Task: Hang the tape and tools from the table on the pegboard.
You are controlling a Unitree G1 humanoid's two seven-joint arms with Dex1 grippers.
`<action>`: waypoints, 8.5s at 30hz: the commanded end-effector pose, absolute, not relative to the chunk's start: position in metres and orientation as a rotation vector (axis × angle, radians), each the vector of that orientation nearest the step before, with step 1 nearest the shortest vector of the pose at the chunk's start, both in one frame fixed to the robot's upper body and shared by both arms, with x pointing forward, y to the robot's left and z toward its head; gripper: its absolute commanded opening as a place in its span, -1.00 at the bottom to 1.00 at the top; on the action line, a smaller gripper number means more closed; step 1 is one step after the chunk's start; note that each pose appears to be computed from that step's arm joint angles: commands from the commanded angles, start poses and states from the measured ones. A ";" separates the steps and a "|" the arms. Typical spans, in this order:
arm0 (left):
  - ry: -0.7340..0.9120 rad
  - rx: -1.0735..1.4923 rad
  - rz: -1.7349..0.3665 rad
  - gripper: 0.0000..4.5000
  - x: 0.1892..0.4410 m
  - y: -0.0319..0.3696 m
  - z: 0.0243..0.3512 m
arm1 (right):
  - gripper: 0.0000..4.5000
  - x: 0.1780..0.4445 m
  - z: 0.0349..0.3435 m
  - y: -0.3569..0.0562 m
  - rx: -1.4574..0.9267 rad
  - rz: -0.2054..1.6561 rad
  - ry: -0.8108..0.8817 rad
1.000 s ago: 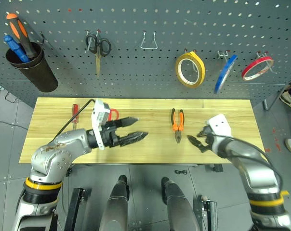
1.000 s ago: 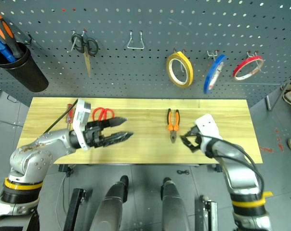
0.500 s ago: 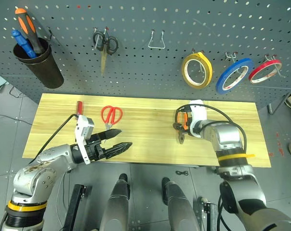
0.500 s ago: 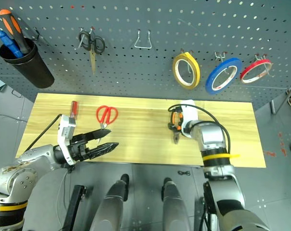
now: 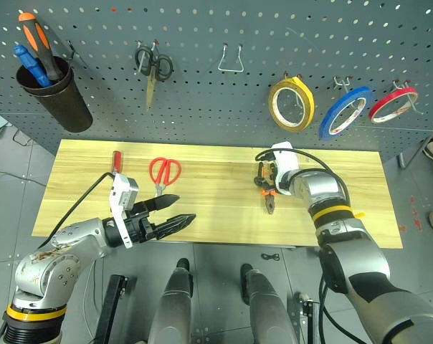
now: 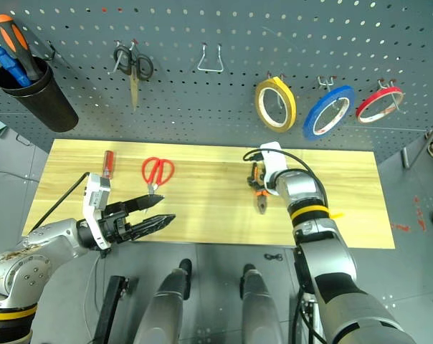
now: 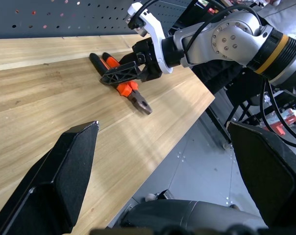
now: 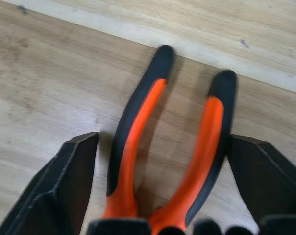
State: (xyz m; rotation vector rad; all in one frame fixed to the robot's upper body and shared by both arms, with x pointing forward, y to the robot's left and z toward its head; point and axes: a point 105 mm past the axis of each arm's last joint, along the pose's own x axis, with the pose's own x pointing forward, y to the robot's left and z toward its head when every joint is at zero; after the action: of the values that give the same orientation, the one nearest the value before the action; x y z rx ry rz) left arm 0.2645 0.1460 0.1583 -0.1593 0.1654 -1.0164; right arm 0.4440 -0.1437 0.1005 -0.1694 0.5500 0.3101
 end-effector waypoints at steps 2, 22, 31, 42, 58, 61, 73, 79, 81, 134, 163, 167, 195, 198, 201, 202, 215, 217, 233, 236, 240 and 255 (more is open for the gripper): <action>0.130 -0.140 -1.037 1.00 0.260 0.143 0.167 | 0.32 0.438 0.099 -0.137 -0.164 0.371 0.555; -0.147 -0.442 -0.996 1.00 0.277 0.159 0.264 | 0.32 0.332 0.355 -0.059 -0.356 0.703 -0.622; -0.354 -0.530 -0.955 1.00 0.306 0.169 0.322 | 0.32 0.356 0.417 -0.056 -0.331 0.514 -0.914; -0.360 -0.548 -0.966 1.00 0.307 0.162 0.319 | 0.32 0.359 0.437 -0.046 -0.258 0.500 -1.029; -0.364 -0.535 -0.974 1.00 0.302 0.162 0.324 | 0.32 0.389 0.394 -0.046 -0.233 0.446 -0.941; -0.355 -0.530 -0.973 1.00 0.302 0.161 0.321 | 0.32 0.394 0.384 -0.047 -0.249 0.441 -0.908; -0.343 -0.512 -0.968 1.00 0.306 0.162 0.318 | 0.98 0.393 0.377 -0.054 -0.273 0.471 -0.868; -0.189 -0.297 -0.966 1.00 0.299 0.161 0.285 | 0.98 0.377 0.358 -0.075 -0.251 0.635 -0.684; -0.131 -0.235 -0.947 1.00 0.299 0.165 0.272 | 0.98 0.366 0.353 -0.081 -0.243 0.693 -0.632; 0.522 0.282 -0.109 -0.95 0.381 0.204 0.056 | 1.00 0.280 0.211 -0.081 -0.304 1.308 -0.074; -0.455 0.262 -0.256 -0.95 0.295 0.149 0.250 | 1.00 0.276 0.349 -0.085 -0.117 1.099 -0.602; -0.503 0.281 -0.197 -0.95 0.294 0.154 0.263 | 1.00 0.278 0.353 -0.084 -0.103 1.107 -0.617; -0.413 0.280 -0.133 -0.95 0.326 0.158 0.246 | 1.00 0.283 0.369 -0.079 -0.119 1.088 -0.673; -0.404 0.280 -0.144 -0.32 0.325 0.158 0.243 | 1.00 0.283 0.367 -0.079 -0.122 1.090 -0.669; -0.381 0.284 -0.140 0.36 0.322 0.162 0.234 | 1.00 0.282 0.362 -0.077 -0.128 1.107 -0.652; -0.367 0.281 -0.128 0.57 0.321 0.166 0.230 | 1.00 0.282 0.359 -0.076 -0.135 1.115 -0.643; 0.031 0.271 0.066 0.98 0.352 0.269 0.149 | 1.00 0.283 0.273 -0.047 -0.285 1.241 -0.284; 0.089 0.268 0.080 0.98 0.363 0.286 0.144 | 1.00 0.286 0.268 -0.039 -0.283 1.247 -0.264; 0.277 0.213 0.060 0.98 0.426 0.305 0.122 | 1.00 0.296 0.281 -0.030 -0.322 1.238 -0.222; 0.272 0.231 0.059 0.98 0.432 0.302 0.124 | 1.00 0.296 0.282 -0.031 -0.325 1.239 -0.215; 0.296 0.237 0.077 0.98 0.437 0.300 0.120 | 1.00 0.297 0.281 -0.033 -0.330 1.241 -0.199; 0.243 0.239 0.091 0.98 0.440 0.305 0.141 | 1.00 0.299 0.293 -0.049 -0.346 1.210 -0.192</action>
State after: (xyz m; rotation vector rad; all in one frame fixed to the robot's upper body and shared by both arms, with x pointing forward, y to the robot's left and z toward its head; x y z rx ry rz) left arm 0.4380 0.3007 0.1217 0.2281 0.2952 0.0860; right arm 0.3054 -0.0452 0.2809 -0.3460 -0.1436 1.2043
